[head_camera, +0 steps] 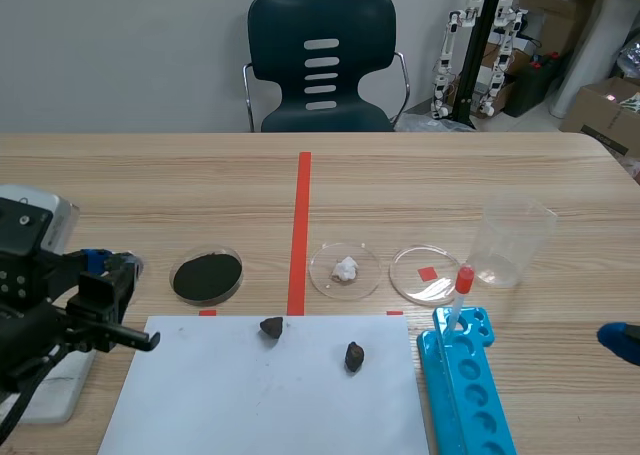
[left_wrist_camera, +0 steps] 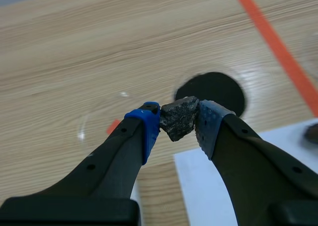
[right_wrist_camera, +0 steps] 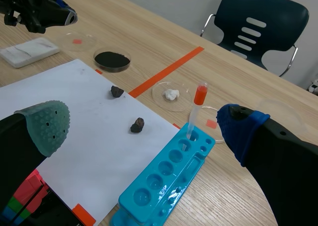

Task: Put the mineral in the empty petri dish

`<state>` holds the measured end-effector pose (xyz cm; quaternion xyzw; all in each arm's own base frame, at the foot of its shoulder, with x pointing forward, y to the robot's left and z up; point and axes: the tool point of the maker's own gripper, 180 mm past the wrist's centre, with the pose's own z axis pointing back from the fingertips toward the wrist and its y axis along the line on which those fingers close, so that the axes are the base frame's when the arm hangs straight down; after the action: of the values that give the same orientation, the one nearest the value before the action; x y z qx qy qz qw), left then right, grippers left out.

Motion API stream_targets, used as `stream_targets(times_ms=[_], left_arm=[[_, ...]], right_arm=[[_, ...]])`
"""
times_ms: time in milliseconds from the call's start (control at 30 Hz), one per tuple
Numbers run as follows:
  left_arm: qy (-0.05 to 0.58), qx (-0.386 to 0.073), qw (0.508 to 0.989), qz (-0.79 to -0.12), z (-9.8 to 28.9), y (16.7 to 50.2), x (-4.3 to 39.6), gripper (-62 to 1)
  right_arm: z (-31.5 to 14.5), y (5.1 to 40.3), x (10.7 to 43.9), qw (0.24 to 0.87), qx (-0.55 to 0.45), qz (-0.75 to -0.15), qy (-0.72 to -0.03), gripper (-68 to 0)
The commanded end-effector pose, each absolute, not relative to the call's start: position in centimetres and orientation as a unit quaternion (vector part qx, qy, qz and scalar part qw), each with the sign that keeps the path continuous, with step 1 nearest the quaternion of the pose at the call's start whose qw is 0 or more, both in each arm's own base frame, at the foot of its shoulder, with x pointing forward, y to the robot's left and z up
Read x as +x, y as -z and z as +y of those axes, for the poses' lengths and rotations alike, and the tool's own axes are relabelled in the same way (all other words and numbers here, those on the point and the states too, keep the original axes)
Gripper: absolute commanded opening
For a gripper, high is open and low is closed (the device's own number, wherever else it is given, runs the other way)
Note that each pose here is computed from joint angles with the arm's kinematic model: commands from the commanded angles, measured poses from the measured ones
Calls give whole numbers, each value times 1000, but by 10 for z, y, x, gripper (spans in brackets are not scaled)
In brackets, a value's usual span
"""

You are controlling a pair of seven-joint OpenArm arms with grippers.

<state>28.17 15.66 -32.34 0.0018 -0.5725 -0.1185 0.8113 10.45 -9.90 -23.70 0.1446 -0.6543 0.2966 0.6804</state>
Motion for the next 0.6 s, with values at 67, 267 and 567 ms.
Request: stream_targets(times_ms=[67, 267, 567], left_arm=[[79, 21, 823, -562, 176, 324, 313, -492], [-2, 33, 867, -497, 207, 348, 345, -492], [-79, 60, 910, -402, 239, 369, 366, -492]], right_arm=[[-98, 231, 107, 673, 147, -663, -293, -54], [-98, 231, 107, 673, 147, -663, -293, -54], [-98, 231, 107, 673, 147, -663, -293, -54]])
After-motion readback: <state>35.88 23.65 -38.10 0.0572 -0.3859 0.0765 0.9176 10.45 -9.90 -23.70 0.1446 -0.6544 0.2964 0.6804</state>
